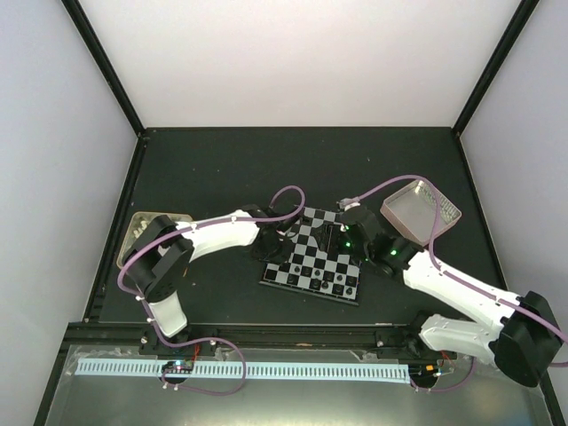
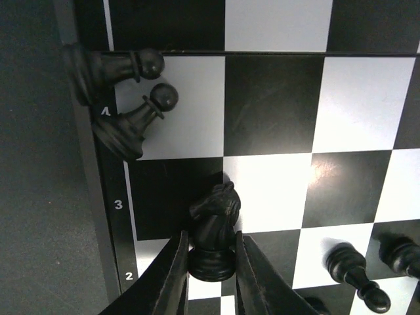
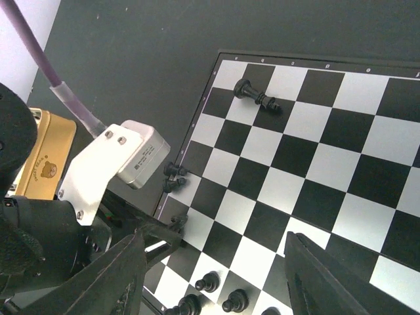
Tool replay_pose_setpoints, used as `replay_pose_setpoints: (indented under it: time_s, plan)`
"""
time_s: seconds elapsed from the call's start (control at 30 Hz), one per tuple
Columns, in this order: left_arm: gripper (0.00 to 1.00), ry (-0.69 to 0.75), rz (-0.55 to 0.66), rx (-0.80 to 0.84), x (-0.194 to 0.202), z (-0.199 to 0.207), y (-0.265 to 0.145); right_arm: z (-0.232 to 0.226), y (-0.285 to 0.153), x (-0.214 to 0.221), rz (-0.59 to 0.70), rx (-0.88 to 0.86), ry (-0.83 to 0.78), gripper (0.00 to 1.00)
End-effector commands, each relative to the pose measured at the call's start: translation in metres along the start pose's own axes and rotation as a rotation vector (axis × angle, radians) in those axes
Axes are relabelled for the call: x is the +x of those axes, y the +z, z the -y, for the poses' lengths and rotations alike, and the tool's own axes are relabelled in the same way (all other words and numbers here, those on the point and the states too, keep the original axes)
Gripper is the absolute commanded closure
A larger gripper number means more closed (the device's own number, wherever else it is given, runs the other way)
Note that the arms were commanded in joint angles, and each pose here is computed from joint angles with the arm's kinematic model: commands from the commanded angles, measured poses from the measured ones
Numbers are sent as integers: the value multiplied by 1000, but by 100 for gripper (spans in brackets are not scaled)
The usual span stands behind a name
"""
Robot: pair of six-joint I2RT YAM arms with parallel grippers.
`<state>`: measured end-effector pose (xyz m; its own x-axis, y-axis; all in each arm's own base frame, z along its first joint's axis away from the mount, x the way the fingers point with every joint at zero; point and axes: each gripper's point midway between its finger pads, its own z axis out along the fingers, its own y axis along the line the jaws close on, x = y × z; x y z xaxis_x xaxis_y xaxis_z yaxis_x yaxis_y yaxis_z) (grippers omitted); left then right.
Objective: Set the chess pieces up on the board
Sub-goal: Pick up the chess piece from the chessboard, then place the chess piece on the chessboard.
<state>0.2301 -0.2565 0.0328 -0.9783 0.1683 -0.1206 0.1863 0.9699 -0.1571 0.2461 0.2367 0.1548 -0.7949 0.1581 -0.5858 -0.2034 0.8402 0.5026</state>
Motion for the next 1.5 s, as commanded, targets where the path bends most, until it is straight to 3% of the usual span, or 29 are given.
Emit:
replay_pose_setpoints:
  time_s: [0.0,0.13,0.63,0.97,1.27,1.47]
  plan:
    - [86,-7,-34,9,-1,5,-3,5,-9,-7,40,23,-6,41]
    - [93,6,-16,22,-1,9,-8,2,-14,-11,61,9,-6,41]
    - [93,70,267,153,-18,14,-84,-47,-5,2,-46,-257,-72,38]
    - [95,189,491,304,-23,27,-142,-104,-35,5,-108,-557,-153,30]
    - [95,323,694,475,-15,42,-192,-130,-64,3,-122,-714,-172,25]
    - [94,378,769,517,-10,44,-210,-140,-77,5,-147,-786,-153,26]
